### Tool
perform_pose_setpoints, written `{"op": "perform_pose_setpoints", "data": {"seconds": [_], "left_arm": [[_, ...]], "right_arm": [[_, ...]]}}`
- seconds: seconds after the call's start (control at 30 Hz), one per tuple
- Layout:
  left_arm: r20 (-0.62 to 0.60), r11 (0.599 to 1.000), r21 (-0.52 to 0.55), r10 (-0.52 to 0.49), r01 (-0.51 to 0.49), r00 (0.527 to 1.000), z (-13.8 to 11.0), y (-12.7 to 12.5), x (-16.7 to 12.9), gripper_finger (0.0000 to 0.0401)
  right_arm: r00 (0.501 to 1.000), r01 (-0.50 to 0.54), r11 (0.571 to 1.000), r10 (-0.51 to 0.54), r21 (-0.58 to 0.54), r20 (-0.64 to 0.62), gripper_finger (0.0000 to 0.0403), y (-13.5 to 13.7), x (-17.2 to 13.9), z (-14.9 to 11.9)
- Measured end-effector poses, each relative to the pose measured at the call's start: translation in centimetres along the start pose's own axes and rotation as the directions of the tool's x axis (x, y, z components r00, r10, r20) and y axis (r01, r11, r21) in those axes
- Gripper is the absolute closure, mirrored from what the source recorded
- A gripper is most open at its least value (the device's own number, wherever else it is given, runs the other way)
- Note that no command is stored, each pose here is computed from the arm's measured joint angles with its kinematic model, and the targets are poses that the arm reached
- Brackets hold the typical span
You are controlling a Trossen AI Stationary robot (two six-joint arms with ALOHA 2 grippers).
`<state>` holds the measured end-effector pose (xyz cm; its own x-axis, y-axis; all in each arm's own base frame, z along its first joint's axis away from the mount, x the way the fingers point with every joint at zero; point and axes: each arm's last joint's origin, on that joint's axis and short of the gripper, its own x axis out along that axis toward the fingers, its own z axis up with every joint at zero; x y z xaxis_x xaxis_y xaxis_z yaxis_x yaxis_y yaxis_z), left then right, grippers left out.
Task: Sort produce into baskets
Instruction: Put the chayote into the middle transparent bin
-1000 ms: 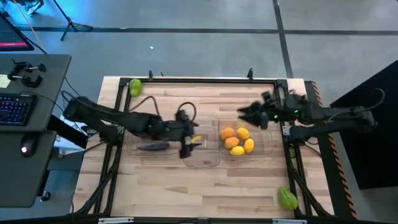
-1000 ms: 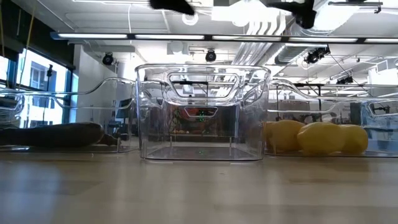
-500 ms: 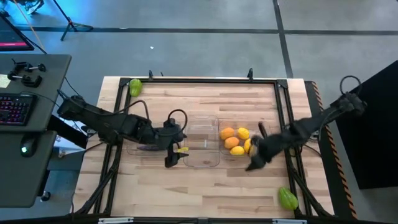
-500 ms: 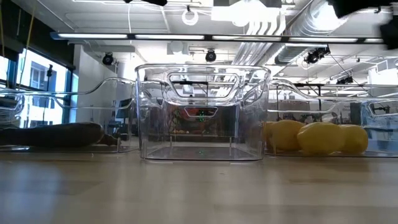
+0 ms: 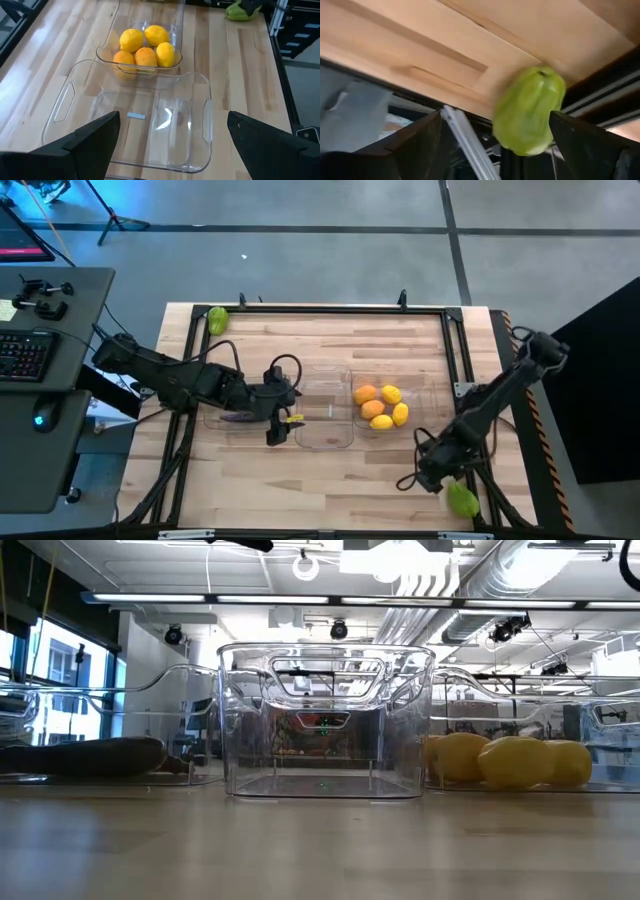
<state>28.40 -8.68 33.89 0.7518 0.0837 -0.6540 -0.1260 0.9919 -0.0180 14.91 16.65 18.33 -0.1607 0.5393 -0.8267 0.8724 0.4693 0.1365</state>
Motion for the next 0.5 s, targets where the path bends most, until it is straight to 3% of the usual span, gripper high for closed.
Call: {"op": "perform_pose_setpoints", "data": {"seconds": [0.5], "left_arm": [[-0.001, 0.999, -0.041, -0.001, 0.001, 1.0, 0.0, 0.0, 0.0, 0.0045]], "right_arm": [[0.976, 0.201, 0.978, -0.197, 0.045, -0.094, 0.0041, 0.4, 3.6, 1.7]]}}
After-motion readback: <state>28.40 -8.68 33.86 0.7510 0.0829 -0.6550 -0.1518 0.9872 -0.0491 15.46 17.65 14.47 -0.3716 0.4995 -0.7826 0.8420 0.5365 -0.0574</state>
